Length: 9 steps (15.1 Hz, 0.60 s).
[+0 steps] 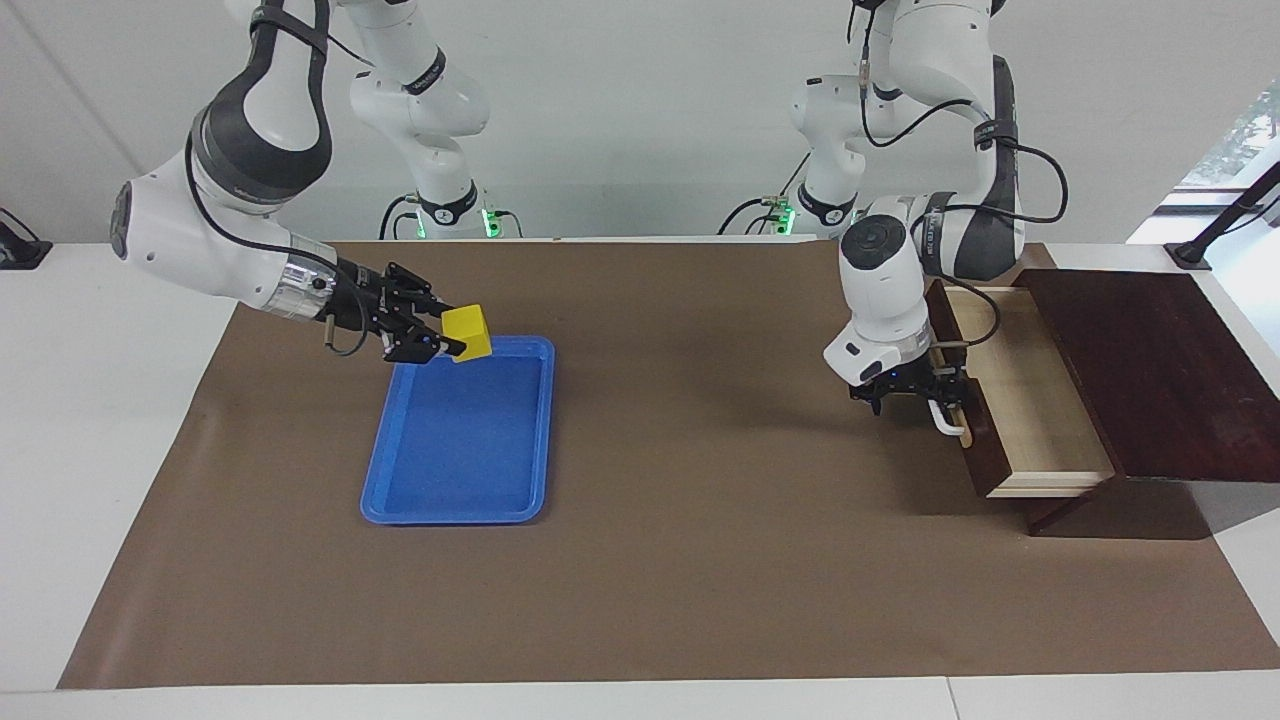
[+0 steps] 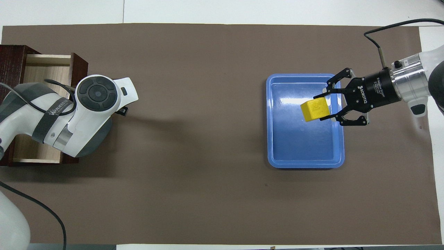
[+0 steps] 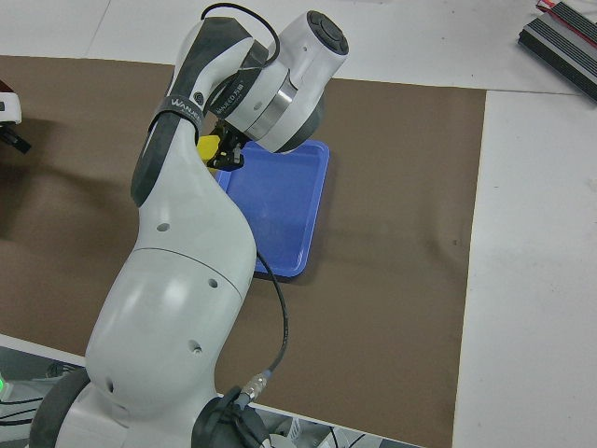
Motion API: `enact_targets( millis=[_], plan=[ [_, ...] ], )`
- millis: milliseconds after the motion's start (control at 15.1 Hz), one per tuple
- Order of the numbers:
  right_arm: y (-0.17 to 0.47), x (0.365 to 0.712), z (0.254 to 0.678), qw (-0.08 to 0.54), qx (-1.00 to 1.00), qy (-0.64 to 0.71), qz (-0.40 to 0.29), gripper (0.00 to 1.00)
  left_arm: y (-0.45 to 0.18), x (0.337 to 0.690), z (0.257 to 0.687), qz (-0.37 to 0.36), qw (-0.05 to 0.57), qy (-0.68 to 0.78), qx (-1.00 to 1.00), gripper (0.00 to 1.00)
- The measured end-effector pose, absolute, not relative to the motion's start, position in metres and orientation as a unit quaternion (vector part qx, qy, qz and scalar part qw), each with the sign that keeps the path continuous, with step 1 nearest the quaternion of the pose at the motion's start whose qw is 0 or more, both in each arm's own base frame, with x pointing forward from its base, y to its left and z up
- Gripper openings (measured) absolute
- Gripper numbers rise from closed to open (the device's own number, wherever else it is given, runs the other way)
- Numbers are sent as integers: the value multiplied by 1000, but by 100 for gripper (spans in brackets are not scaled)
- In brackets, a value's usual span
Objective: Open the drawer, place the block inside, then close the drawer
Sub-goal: 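Lift the block with the right gripper while the left gripper moves toward it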
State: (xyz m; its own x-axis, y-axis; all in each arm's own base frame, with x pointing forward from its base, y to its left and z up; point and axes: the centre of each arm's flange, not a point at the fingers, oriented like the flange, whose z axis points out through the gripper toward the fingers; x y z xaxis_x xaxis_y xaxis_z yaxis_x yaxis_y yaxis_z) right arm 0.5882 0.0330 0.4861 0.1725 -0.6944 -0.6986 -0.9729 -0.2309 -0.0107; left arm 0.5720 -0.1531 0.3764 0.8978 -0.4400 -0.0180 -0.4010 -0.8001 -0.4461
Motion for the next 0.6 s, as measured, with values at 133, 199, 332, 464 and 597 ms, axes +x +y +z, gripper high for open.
enact_targets(
  millis=[133,199,332,464,597],
  plan=[
    [33,588,486,238,-728,573,293,55,-154,572,378,-42,227,222,-947,100],
    [33,588,486,238,-728,572,293,55,-155,571,380,-41,228,222,-947,100],
    [33,588,487,238,-728,572,292,55,-159,572,388,-40,226,218,-949,100],
    [33,588,487,238,-728,572,292,55,-164,577,410,-30,206,201,-957,100],
    [35,588,487,238,-729,571,293,55,-168,585,452,-22,173,169,-970,100]
  ],
)
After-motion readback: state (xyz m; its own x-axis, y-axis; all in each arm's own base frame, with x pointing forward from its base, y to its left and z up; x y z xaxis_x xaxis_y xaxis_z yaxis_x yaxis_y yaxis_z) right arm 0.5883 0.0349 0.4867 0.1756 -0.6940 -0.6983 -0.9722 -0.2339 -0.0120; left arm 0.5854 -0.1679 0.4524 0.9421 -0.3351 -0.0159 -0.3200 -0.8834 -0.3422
